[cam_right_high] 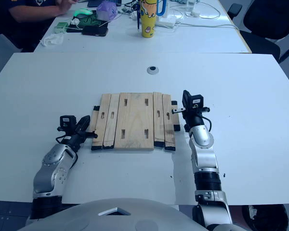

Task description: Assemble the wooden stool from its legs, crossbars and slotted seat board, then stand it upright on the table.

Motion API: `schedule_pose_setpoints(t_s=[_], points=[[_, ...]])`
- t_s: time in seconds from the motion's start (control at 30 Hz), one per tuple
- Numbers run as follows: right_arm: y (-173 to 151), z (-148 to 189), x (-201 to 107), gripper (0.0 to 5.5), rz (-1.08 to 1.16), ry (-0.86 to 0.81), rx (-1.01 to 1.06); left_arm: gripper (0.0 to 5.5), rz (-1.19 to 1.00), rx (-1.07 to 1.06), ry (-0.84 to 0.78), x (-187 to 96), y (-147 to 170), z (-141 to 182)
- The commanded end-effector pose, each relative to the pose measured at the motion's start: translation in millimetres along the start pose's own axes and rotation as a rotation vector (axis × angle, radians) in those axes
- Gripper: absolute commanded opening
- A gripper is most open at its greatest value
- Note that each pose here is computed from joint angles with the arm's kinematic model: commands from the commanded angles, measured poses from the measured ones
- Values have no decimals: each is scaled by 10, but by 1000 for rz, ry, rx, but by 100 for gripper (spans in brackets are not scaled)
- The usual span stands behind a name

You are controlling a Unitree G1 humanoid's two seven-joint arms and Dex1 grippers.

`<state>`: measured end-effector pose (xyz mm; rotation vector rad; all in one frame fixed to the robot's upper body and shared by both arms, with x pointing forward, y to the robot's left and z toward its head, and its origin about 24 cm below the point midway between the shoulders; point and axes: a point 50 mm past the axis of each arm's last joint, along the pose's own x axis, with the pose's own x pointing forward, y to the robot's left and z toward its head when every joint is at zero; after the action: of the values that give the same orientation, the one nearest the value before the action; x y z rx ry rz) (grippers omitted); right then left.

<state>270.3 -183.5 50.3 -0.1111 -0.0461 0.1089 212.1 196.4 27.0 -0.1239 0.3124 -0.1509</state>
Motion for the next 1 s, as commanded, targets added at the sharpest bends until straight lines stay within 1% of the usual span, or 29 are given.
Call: schedule_pose_setpoints(t_s=[0.03, 0.2, 0.33, 0.43, 0.63, 0.73, 0.9, 1.0], points=[[20, 5, 17, 0, 6, 4, 5, 1, -30, 7, 32, -47, 1, 16], [20, 3, 6, 0, 2, 4, 6, 1, -115, 15, 54, -68, -87, 60], [24, 4, 0, 0, 1, 4, 6, 1, -116, 27, 166, -95, -58, -41], [28, 3, -1, 0, 3, 5, 7, 1, -86, 28, 207, -103, -10, -84], [38, 2, -5, 0, 6, 6, 8, 1, -70, 30, 219, -108, 14, -93], [39, 3, -8, 0, 6, 5, 8, 1, -39, 65, 234, -111, 54, -106], [42, 3, -4, 0, 8, 6, 7, 1, 61, 123, 233, -113, 236, -82], [44, 2, 1, 0, 11, 7, 7, 1, 87, 151, 191, -105, 300, 2]])
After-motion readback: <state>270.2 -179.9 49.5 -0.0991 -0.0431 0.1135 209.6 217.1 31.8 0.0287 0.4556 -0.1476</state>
